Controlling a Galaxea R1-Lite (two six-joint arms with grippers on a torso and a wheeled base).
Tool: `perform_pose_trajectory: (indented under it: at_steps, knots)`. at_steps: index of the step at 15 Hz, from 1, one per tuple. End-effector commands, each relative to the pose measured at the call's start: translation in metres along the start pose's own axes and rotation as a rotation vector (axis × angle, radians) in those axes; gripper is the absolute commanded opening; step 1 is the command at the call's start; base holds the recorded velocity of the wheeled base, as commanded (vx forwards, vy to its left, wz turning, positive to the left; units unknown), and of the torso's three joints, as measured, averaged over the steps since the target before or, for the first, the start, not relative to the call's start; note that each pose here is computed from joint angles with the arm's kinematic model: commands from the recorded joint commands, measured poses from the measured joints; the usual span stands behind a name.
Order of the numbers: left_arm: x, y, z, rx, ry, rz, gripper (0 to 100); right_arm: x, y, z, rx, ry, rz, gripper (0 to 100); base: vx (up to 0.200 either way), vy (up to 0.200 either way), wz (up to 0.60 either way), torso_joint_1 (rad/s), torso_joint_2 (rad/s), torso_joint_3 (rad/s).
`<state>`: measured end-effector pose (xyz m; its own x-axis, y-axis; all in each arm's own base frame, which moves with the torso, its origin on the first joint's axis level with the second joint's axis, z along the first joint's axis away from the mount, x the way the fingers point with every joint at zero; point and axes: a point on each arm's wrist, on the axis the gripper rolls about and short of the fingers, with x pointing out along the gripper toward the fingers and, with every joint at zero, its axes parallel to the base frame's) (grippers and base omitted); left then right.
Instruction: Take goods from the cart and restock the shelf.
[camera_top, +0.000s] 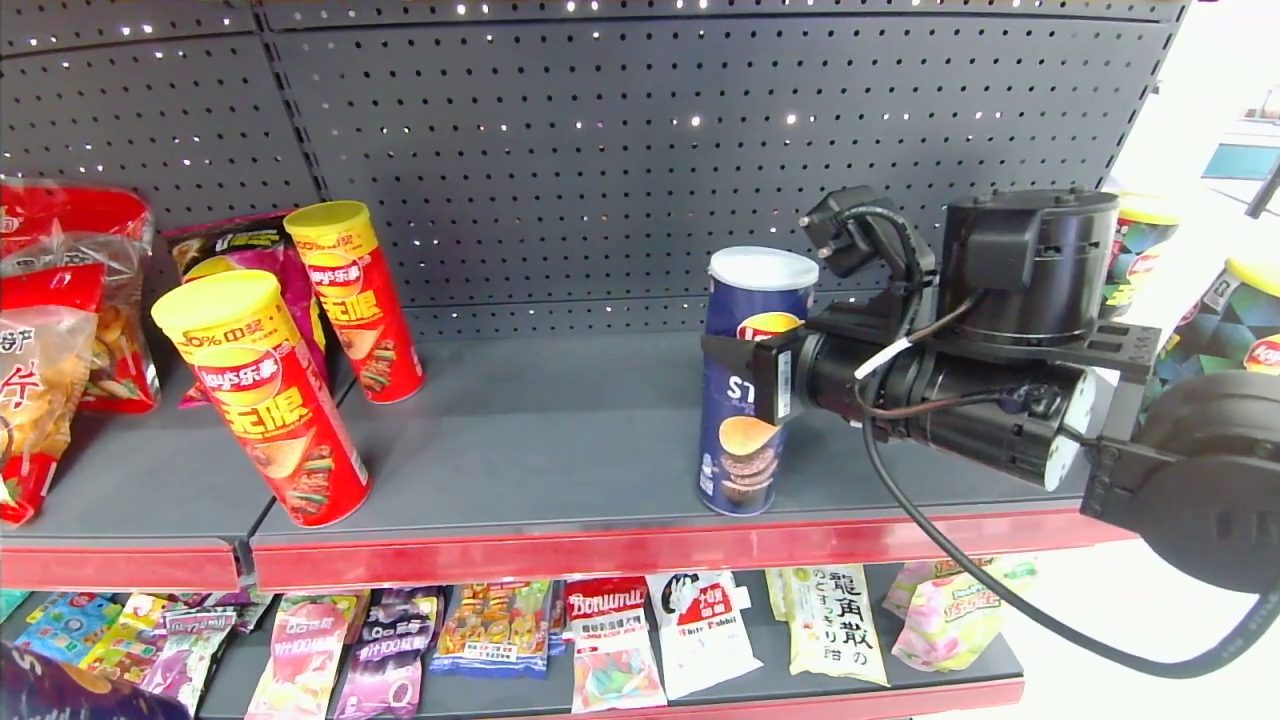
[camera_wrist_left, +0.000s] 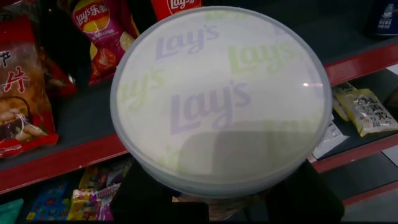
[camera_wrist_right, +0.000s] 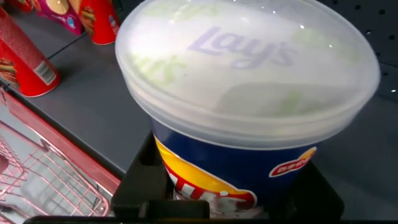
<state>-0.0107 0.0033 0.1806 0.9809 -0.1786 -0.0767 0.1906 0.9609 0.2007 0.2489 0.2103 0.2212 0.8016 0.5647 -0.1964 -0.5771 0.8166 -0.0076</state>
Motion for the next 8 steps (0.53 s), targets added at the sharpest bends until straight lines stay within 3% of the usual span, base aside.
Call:
perform_pose_trajectory:
  at_steps: [1,8]
  knots:
    - [0.0,0.0,0.0,0.0,0.0,0.001,0,0.0,0.006,-0.001,-0.004,0.004,0.018,0,0.0,0.0,0.0,0.0,0.0,0.0]
    - [0.0,0.0,0.0,0.0,0.0,0.001,0,0.016,0.015,-0.009,-0.012,-0.038,-0.025,0,0.0,0.0,0.0,0.0,0.0,0.0]
